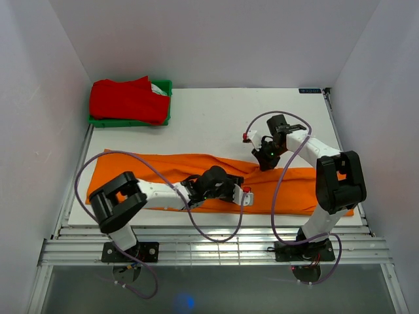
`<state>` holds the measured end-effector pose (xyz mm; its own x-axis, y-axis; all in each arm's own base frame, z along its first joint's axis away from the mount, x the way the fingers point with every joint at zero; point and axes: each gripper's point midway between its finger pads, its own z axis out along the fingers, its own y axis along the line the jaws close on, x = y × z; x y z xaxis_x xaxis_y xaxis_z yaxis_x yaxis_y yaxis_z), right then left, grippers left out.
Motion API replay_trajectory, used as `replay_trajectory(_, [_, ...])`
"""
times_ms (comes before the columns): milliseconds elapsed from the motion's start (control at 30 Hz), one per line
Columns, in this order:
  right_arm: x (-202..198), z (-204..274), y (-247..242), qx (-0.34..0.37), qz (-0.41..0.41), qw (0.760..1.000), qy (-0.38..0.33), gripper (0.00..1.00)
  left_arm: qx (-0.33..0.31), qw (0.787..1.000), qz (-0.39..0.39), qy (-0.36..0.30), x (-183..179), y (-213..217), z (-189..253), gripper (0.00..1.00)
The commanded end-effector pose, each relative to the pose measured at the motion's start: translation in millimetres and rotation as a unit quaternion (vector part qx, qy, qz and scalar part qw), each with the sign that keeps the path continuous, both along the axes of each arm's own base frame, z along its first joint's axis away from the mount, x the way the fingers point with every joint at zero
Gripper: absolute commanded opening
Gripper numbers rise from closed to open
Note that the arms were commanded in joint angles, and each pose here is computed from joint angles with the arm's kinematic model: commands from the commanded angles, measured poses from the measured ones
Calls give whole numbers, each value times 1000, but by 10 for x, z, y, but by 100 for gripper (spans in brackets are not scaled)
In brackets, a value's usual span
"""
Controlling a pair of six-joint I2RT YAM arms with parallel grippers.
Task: Fold and stack the trousers
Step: Fold the trousers
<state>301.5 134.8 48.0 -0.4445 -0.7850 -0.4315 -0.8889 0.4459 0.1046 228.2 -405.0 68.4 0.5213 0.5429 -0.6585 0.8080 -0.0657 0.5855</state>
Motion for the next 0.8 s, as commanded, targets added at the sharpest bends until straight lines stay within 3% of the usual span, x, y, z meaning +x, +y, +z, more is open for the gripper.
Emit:
replay_trajectory(0, [283,258,92,14,9,998,-53,8,-57,998,-20,21,-274,139,619,61])
replay_trajectory(167, [455,217,139,15,4,999,-52,8,-24,993,-71,91,-673,340,480,53])
replay_trajectory(533, [1083,37,113,-16,-8,997,-71,8,73,982,-13,176,-615,480,-414,32])
replay_trajectory(767, [1370,-115,14,-34,-48,996,-74,8,117,968,-28,221,-779,607,-652,10])
